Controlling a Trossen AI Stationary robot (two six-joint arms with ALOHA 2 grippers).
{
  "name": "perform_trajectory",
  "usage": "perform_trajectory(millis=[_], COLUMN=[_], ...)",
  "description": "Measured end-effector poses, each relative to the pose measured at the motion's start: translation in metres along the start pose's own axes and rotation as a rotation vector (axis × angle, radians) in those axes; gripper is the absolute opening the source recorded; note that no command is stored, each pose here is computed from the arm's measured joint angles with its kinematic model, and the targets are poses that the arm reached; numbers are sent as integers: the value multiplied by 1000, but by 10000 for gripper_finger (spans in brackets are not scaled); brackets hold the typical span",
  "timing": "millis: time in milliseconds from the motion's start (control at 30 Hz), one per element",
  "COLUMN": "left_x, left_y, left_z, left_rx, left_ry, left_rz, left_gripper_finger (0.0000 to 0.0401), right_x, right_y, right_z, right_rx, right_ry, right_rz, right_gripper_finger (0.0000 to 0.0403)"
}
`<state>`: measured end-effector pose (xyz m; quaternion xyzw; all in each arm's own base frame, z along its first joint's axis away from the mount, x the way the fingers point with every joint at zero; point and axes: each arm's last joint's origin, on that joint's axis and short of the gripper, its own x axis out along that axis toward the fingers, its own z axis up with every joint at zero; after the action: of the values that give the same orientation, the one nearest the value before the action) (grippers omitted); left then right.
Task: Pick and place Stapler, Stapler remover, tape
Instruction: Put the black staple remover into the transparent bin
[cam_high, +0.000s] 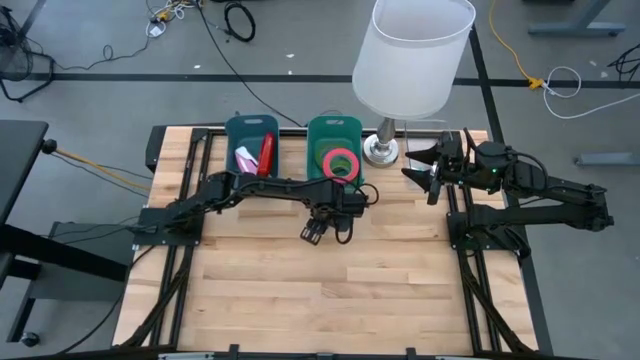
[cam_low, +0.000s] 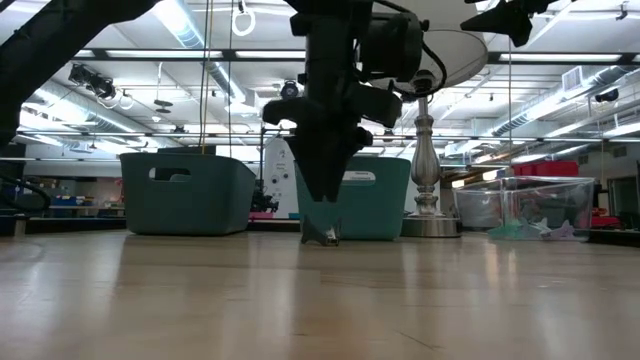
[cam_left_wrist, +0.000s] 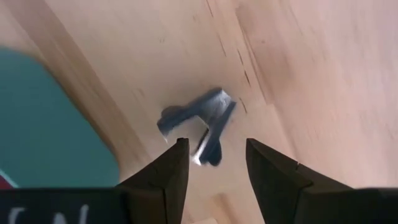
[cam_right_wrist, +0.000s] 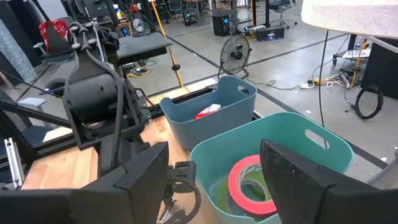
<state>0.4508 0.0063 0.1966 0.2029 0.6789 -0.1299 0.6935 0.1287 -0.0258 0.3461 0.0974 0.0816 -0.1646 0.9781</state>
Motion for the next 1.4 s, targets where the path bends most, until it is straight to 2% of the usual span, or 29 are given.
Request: perform_trajectory(millis=[233,400,633,733,967,1300,1400], left_x=[19,22,22,22,22,25,31], left_y=[-12,-20,-16,-14,-19,-19,-21], left_z=[-4,1,1,-1,-3,-2,-5], left_rx=[40,98,94,97,150,154,168], left_ry=[89,79,96,108,132,122,159], left_rz=[32,41,102,96,68,88,100], left_gripper_finger=[149,133,109,102,101,101,101], right_x=[0,0,0,0,0,0,0], right_y=[0,0,0,0,0,0,0], right_z=[0,0,0,0,0,0,0], right_rx=[-1,-6,-6,-6,4,4,4], right_ry=[0,-1,-1,-1,-1,-1,0], right_rz=[1,1,1,1,1,1,1], right_gripper_finger=[251,251,251,251,251,251,251])
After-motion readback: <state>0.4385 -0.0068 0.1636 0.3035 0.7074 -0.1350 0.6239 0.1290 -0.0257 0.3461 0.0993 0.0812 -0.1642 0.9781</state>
